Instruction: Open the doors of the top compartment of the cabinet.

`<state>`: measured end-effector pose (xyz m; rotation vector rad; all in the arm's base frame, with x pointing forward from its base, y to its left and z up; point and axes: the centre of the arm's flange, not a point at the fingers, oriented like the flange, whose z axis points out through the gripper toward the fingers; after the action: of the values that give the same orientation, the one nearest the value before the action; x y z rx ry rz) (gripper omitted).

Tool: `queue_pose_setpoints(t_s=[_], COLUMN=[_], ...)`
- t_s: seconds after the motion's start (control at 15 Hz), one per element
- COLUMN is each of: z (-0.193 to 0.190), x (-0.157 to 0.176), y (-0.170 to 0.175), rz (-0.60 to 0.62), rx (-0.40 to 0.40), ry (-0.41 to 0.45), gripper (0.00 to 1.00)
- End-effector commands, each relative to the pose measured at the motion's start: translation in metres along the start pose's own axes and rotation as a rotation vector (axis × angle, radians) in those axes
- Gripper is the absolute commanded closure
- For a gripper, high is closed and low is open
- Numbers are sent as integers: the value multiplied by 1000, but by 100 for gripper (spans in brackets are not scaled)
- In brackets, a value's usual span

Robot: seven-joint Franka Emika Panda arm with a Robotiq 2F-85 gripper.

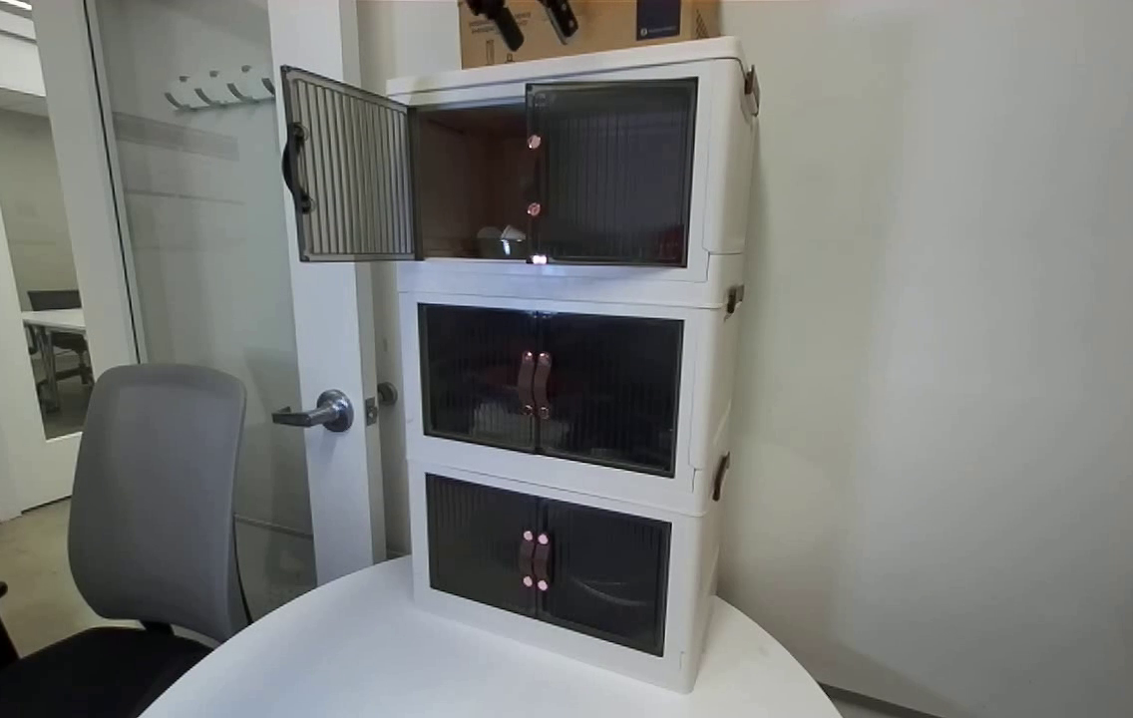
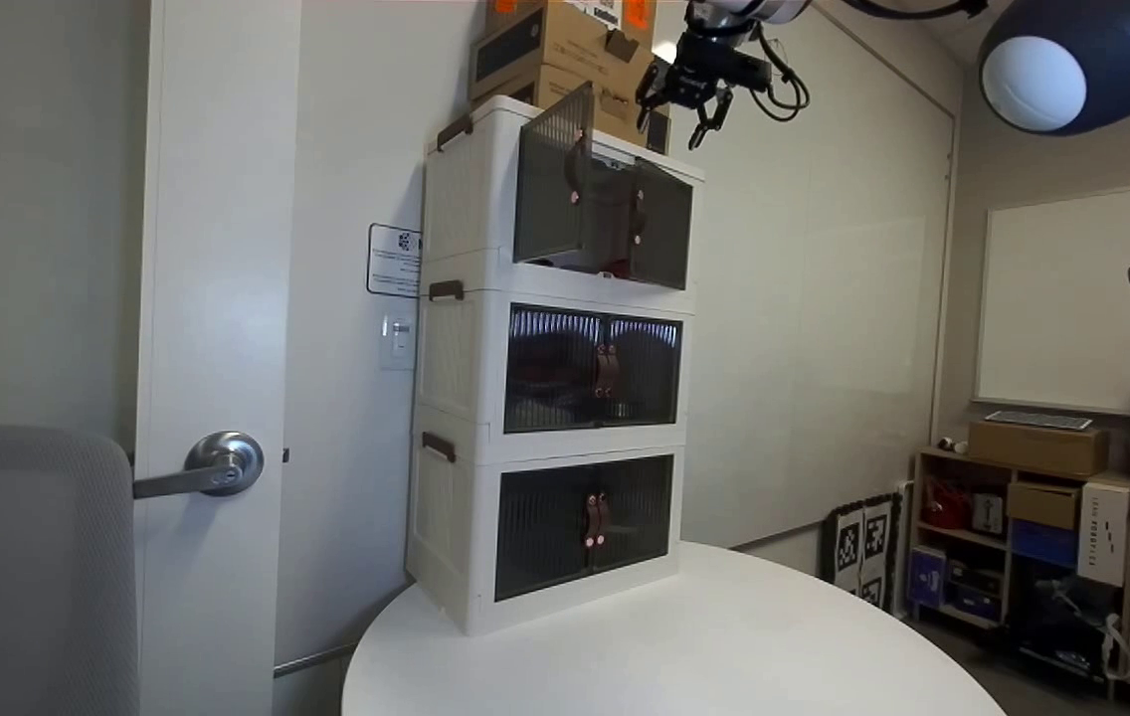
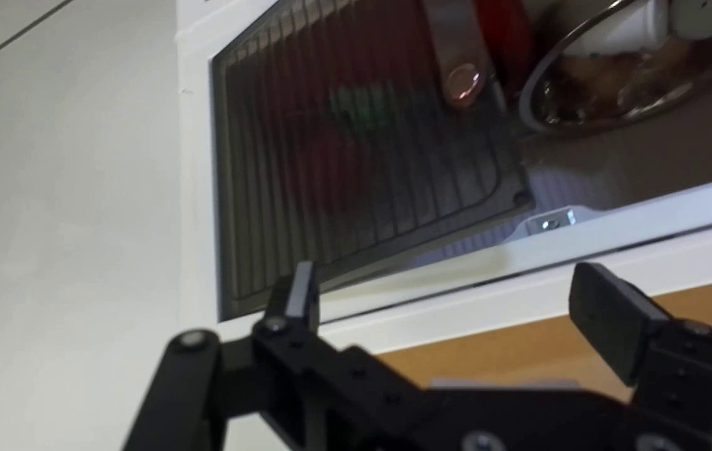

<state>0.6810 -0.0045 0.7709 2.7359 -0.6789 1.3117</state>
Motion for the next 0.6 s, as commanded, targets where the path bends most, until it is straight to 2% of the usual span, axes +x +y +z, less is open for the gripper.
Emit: queue_pose_setpoints(t_s=[0.0, 0.2, 0.33, 0.53], z=[32, 46, 53, 60], x=[60, 42, 35, 31], y=[-30, -37, -37, -33], rz=[-71, -81, -61, -18], rx=[106, 109, 80, 35], ry=[-148, -246, -258, -227], gripper=[0, 0, 0, 0])
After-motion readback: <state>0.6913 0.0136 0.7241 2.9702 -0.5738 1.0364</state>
